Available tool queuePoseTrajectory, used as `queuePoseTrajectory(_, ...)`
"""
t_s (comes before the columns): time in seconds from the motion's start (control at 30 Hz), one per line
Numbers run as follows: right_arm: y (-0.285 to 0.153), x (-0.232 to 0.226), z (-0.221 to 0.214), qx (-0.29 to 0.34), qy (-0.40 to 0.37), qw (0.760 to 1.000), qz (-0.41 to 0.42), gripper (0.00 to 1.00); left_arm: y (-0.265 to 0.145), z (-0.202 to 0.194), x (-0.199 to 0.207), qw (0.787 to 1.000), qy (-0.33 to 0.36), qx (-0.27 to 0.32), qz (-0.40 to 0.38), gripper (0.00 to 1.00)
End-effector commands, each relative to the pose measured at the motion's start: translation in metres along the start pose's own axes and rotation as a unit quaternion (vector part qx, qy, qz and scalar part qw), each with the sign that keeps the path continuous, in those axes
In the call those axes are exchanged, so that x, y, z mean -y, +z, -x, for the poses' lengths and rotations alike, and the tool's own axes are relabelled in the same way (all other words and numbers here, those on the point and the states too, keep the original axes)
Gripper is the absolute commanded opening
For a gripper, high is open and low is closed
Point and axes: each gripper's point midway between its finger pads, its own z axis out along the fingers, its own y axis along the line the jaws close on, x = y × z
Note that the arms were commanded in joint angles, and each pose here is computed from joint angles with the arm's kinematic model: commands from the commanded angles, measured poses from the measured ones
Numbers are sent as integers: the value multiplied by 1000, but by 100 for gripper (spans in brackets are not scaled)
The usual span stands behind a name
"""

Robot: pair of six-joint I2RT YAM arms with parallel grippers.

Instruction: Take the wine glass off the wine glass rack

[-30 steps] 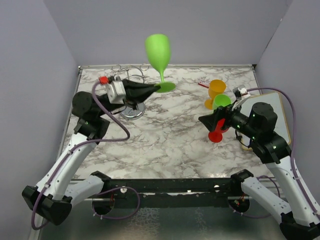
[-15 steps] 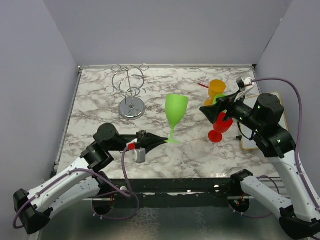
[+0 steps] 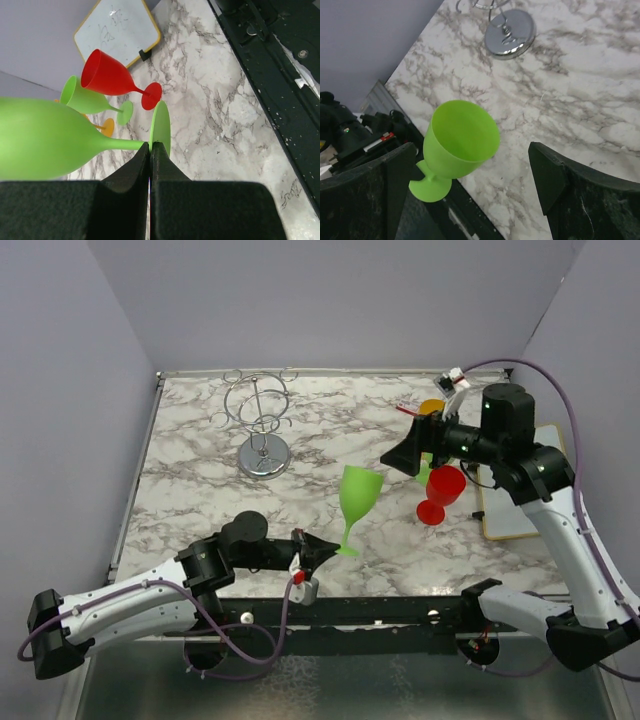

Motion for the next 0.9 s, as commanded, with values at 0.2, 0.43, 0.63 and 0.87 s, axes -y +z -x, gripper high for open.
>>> queuePoseTrajectory(0.2, 12, -21, -52, -149, 91, 980, 98, 88, 10, -16, 31, 997, 43, -43, -51, 0)
queuePoseTrajectory(0.43, 15, -28, -76, -187, 117, 965, 144, 75, 19, -16, 48, 994, 44, -44, -87, 0)
queuePoseTrajectory(0.63, 18, -25, -100, -212, 137, 955, 153, 74, 24, -17, 64, 991, 52, -50, -113, 0)
queuePoseTrajectory(0.87, 13, -31, -120, -230, 165, 942, 182, 66, 27, -18, 76, 988, 55, -55, -134, 0)
